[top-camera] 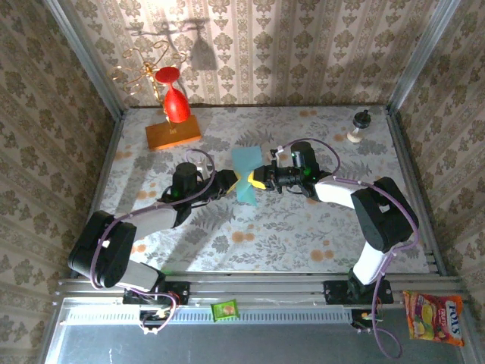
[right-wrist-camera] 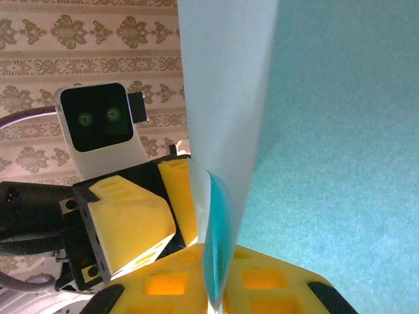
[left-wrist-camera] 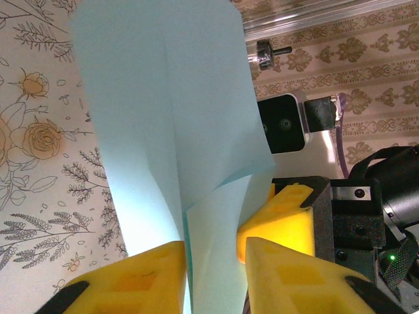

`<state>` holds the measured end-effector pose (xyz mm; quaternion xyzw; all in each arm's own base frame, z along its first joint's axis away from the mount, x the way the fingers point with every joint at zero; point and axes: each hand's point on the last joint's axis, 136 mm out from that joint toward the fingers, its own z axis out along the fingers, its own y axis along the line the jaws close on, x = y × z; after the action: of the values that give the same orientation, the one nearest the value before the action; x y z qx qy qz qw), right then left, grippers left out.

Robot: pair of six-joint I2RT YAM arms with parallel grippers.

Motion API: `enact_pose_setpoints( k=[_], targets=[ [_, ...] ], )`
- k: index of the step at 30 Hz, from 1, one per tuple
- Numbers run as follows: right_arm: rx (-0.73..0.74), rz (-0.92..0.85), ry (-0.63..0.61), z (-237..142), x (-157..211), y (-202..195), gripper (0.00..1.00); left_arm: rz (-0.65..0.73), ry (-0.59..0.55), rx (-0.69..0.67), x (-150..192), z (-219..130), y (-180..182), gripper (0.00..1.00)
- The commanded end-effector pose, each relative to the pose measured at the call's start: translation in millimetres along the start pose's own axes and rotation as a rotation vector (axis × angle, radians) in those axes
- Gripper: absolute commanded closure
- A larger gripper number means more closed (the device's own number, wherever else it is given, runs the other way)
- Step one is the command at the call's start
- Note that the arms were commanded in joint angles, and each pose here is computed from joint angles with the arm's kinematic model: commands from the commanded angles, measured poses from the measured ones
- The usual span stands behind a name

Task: Fold a paper plane with a square sheet of paper (pick it up from the middle)

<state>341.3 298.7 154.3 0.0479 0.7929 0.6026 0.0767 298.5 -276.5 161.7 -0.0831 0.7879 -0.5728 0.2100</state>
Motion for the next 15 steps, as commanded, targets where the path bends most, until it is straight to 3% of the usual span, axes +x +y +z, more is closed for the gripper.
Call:
enact_pose_setpoints(
  k=[1, 9, 15],
  targets=[
    [-0.034, -0.019, 0.011, -3.2, 1.2, 10.9, 0.86, 0.031, -0.007, 0.04, -4.4, -3.8, -15.0, 0.73],
    [-0.035, -0.016, 0.009, -4.2, 0.3, 10.7, 0.85, 0.045, -0.005, 0.06, -6.4, -3.4, -22.8, 0.84],
    [-0.032, -0.013, -0.002, -8.1, -0.7, 9.9, 0.76, 0.05, -0.005, 0.056, -7.3, -4.0, -21.3, 0.93]
  ],
)
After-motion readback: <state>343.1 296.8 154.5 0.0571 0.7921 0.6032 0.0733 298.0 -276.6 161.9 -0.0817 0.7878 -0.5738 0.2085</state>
